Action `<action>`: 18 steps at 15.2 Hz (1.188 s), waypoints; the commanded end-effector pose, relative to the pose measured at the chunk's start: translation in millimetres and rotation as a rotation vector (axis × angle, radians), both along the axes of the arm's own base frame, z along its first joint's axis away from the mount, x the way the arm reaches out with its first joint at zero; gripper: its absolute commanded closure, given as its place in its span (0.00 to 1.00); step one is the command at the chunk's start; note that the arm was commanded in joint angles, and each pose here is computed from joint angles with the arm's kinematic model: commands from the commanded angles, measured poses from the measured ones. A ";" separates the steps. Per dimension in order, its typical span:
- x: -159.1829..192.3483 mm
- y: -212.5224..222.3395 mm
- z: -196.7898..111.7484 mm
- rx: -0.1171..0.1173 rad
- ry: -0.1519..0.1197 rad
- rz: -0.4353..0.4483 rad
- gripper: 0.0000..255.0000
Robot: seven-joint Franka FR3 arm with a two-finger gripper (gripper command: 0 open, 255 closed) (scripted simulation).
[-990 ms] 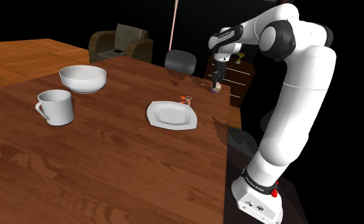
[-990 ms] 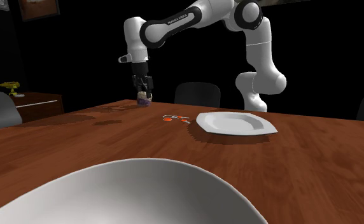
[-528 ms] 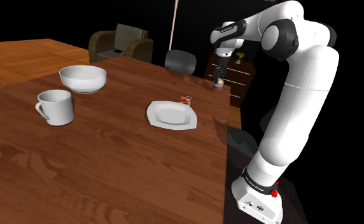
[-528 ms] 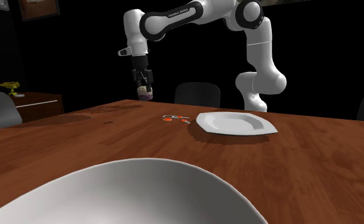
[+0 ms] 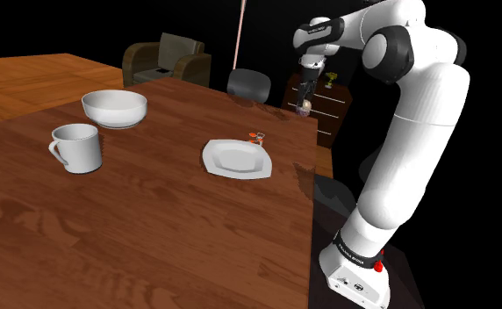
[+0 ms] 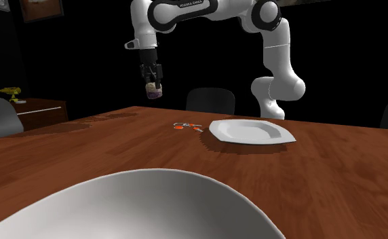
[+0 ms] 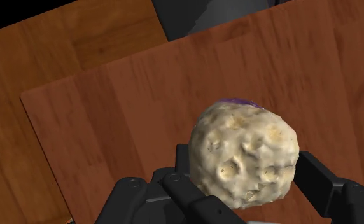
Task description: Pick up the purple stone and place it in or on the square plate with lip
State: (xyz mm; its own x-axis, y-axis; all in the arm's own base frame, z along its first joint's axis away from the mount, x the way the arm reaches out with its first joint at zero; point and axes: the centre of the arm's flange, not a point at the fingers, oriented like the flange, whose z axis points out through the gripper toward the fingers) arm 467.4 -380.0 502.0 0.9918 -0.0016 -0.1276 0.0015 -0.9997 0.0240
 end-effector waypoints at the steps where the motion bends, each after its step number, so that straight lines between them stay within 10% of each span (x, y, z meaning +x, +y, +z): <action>1: 0.1 0.2 11.3 0.000 0.000 0.000 1.00; 18: -14.5 210.8 22.3 0.000 0.000 0.000 1.00</action>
State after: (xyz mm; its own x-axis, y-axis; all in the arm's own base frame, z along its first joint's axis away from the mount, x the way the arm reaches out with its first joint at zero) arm 456.5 -183.1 521.3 0.9918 0.0001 -0.1275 0.0030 -0.9997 0.0228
